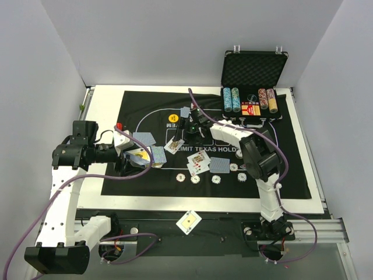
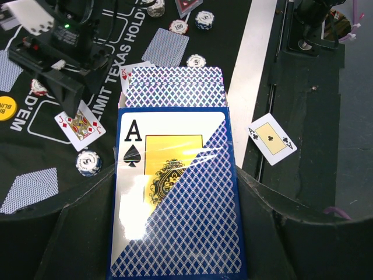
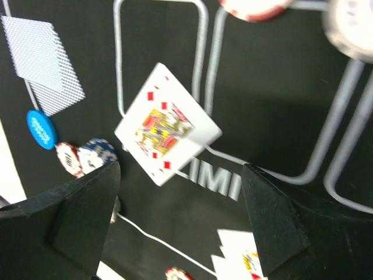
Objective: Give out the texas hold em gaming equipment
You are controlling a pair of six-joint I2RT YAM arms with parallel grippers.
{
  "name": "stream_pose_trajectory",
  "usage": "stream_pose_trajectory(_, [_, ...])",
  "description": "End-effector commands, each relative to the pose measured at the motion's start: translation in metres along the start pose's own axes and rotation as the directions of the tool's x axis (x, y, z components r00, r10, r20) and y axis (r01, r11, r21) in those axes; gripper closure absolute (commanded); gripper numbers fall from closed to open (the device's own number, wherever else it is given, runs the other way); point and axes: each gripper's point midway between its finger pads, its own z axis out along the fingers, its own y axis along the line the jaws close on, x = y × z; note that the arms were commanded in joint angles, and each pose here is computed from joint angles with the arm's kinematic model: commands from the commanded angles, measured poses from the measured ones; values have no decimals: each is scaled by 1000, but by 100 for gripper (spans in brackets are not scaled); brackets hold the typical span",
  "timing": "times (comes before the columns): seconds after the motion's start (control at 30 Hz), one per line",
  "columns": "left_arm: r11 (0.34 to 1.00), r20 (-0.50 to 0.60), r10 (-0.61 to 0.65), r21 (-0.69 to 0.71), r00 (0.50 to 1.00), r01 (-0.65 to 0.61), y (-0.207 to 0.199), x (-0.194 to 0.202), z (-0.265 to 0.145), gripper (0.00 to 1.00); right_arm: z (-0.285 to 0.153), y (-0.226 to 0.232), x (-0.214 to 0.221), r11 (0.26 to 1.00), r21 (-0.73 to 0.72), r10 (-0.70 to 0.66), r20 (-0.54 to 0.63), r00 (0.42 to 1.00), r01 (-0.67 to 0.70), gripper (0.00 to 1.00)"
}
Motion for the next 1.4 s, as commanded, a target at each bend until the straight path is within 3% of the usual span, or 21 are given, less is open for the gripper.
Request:
stream_pose_trajectory(0.0, [997,52,75,-4,996,-75,-1,-24,-6,94,-41,-26,-8,995,93,-39,58,998,33,20])
stream_pose_trajectory(0.2, [997,54,76,-5,996,-76,-5,-25,-7,94,-52,-67,12,978,205,-57,27,998,51,20])
stream_pose_trajectory(0.43, [997,58,76,-4,995,-76,-6,-27,-7,94,-46,-80,40,974,220,-45,-16,999,47,20])
stream_pose_trajectory(0.97, [996,65,90,-7,994,-89,-11,-30,-9,94,-59,-77,111,958,265,-91,-80,993,109,21])
stream_pose_trajectory(1.37, [995,69,98,-10,993,-98,-12,-31,-10,93,-51,-42,148,986,133,-78,-133,988,96,21])
